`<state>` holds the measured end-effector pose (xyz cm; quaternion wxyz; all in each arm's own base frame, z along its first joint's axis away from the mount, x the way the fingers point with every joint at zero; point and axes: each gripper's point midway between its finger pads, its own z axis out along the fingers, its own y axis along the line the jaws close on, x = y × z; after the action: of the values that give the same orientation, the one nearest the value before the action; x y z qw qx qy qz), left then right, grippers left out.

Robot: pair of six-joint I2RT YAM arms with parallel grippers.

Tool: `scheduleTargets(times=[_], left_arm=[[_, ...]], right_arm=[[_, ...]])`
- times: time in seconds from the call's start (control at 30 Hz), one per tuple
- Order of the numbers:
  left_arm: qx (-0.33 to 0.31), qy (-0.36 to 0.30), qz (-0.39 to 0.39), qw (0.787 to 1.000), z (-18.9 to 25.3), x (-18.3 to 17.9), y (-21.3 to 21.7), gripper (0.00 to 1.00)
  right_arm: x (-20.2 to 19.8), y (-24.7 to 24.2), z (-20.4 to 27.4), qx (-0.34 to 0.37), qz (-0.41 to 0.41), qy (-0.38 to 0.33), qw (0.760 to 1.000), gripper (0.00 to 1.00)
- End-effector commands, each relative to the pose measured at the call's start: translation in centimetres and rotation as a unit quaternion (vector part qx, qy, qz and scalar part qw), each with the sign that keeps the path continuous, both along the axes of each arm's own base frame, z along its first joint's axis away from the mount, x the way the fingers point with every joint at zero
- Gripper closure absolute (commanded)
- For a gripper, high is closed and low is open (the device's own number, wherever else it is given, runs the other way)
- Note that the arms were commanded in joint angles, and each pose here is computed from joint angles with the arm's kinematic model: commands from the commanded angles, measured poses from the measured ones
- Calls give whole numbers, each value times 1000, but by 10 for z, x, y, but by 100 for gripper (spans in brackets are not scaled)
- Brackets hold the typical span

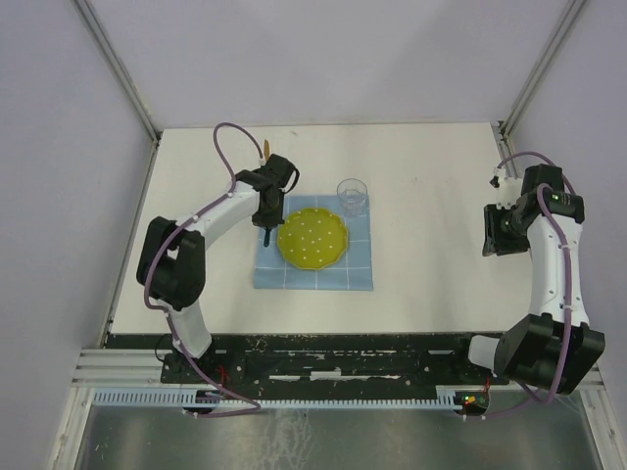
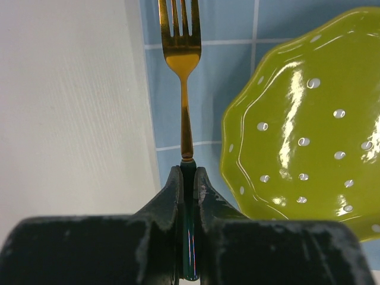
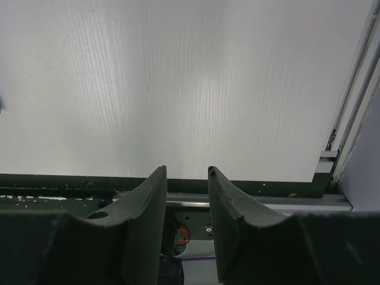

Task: Set the dinner table for one person
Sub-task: Place the fork on the napkin.

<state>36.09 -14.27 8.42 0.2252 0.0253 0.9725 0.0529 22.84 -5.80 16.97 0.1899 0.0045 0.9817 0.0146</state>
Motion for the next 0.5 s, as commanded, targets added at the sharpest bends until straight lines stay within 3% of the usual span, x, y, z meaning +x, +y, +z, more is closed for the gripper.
scheduleTargets(times=[0.0, 0.47], left_arm=[[-32, -40, 20, 998, 11, 9, -13, 97], [-17, -19, 20, 999, -10, 11, -14, 97]], right_arm=[[0, -2, 6, -9, -3, -19, 1000, 58], [-1, -4, 7, -13, -3, -18, 1000, 58]])
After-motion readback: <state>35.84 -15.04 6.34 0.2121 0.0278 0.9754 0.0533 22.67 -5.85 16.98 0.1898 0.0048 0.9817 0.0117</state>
